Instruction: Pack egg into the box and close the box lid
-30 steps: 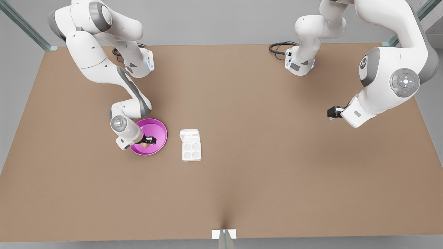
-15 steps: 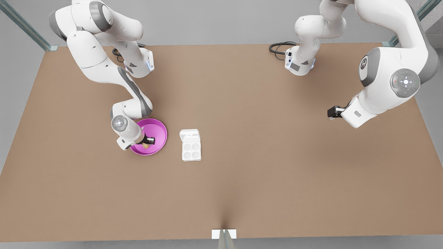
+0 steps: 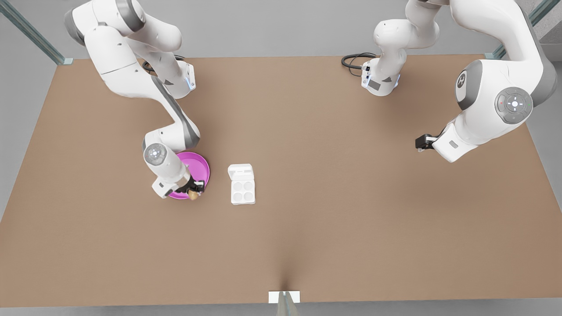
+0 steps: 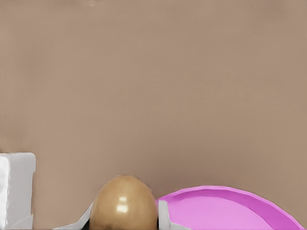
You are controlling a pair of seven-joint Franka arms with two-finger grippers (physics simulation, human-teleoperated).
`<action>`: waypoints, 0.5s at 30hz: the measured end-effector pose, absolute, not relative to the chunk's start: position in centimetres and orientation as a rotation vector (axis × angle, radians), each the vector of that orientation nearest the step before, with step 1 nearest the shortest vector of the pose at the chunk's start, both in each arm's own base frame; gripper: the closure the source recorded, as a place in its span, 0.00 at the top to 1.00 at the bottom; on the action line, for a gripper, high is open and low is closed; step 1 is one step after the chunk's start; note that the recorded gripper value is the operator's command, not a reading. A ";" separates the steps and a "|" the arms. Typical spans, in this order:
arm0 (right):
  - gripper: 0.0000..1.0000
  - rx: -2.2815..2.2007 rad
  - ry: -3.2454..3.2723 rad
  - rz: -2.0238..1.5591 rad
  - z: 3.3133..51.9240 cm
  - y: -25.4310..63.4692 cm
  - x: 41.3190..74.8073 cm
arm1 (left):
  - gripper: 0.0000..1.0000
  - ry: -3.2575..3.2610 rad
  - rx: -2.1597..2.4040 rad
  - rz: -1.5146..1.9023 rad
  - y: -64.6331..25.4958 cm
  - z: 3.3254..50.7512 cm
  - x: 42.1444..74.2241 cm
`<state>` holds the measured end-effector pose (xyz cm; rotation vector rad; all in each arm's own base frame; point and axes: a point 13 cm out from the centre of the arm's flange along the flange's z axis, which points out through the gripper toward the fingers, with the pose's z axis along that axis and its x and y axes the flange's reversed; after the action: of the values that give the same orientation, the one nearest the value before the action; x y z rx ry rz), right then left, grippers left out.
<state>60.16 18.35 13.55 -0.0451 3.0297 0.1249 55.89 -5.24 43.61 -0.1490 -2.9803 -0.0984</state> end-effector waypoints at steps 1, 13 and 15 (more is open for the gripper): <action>0.38 -0.063 3.010 0.136 15.3 19.8 61.4 | 1.00 -2.980 -0.149 -0.098 -5.3 43.6 55.9; 0.39 -0.161 3.045 0.199 16.5 32.6 61.4 | 1.00 -2.976 -0.147 -0.099 -5.2 43.6 55.8; 0.39 -0.198 3.058 0.197 16.2 35.4 59.4 | 1.00 -2.975 -0.147 -0.099 -5.2 43.5 55.8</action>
<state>59.44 35.42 16.21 -0.1976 3.0576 0.1972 55.78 -5.17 43.54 -0.1471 -2.9752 -0.0987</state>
